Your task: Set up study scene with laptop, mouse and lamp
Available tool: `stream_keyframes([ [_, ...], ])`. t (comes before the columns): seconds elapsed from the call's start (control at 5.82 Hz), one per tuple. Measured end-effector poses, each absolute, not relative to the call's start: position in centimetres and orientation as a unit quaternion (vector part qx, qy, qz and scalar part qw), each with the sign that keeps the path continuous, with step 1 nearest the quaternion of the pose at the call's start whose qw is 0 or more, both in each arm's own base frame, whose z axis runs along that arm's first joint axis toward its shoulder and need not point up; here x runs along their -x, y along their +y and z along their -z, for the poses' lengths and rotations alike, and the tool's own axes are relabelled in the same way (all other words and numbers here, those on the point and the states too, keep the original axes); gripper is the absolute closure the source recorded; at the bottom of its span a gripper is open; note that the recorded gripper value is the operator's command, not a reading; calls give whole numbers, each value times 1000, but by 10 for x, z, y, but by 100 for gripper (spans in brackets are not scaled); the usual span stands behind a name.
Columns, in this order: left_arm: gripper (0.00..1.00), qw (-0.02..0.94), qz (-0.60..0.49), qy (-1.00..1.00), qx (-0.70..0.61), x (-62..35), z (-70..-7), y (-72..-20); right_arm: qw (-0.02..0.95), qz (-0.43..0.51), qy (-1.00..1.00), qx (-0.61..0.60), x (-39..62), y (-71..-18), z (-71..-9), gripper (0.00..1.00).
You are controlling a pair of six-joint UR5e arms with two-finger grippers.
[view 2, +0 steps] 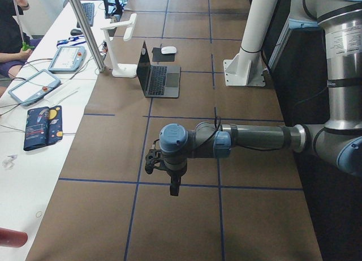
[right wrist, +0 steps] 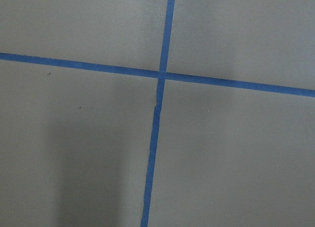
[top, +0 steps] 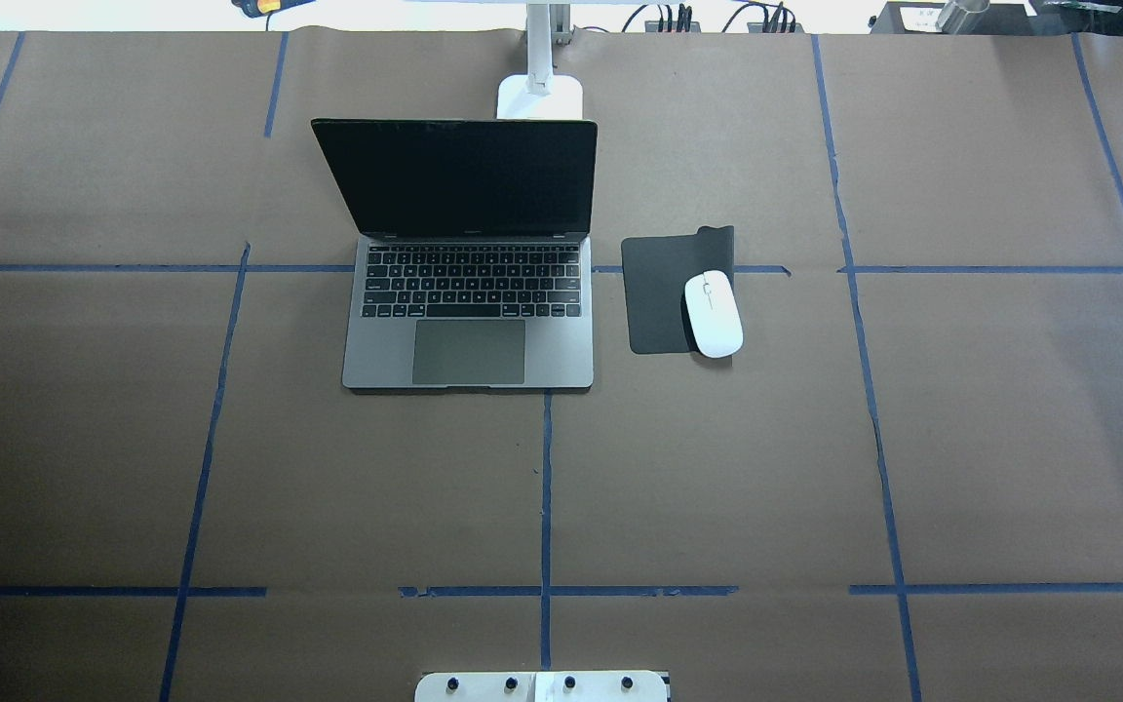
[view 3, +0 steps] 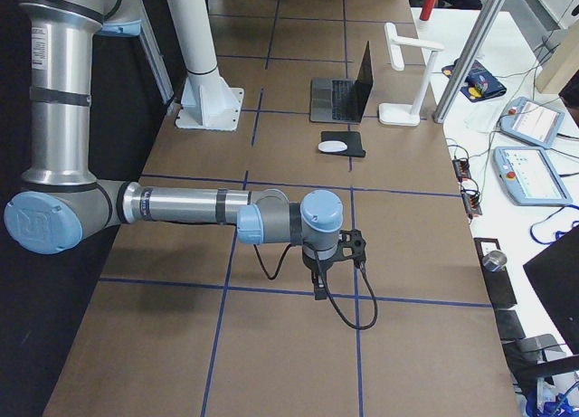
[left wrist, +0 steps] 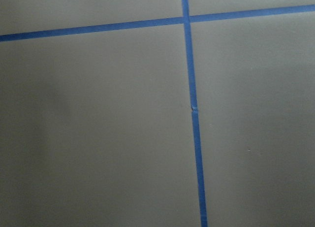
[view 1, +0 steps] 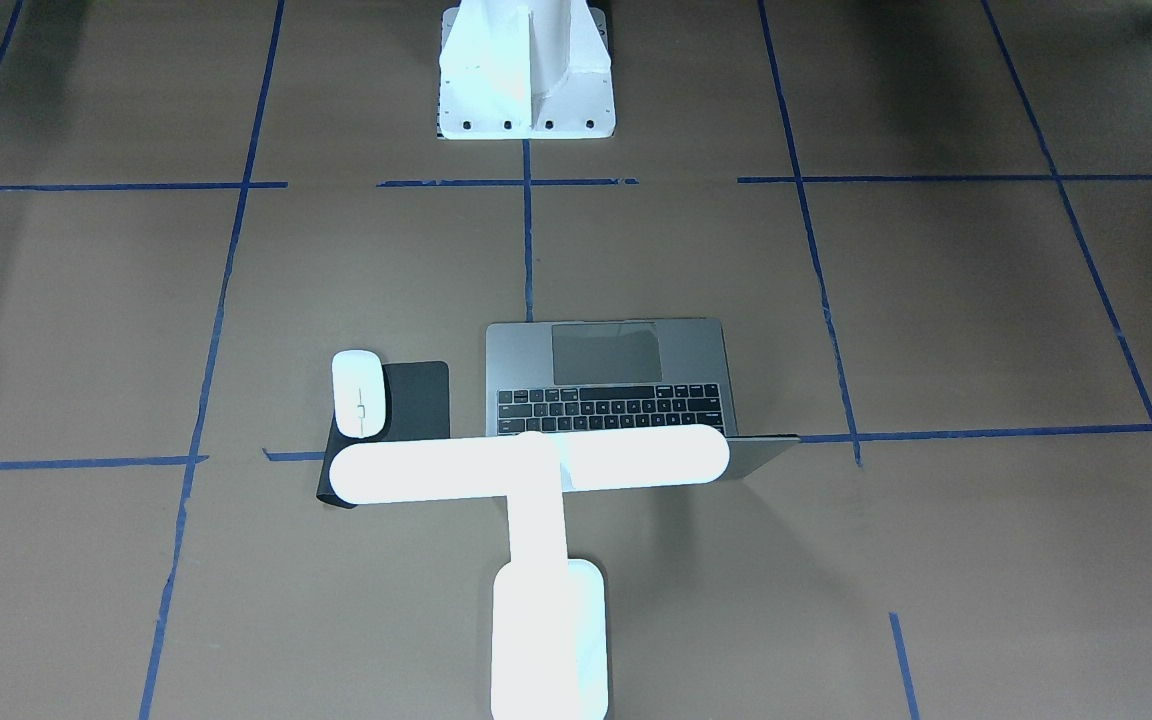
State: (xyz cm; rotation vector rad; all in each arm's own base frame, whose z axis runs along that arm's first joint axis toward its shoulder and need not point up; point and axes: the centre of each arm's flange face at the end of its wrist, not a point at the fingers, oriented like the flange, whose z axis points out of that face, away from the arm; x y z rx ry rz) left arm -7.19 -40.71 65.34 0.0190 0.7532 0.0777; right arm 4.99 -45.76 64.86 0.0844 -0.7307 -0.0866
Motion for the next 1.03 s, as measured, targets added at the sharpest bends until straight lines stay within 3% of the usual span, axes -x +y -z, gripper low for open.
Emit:
stream_keyframes([
  [1.03, 0, 928, -37, 371, -5, 71, -655, -406, 930, 44, -362, -41, -49, -456, -649, 0],
])
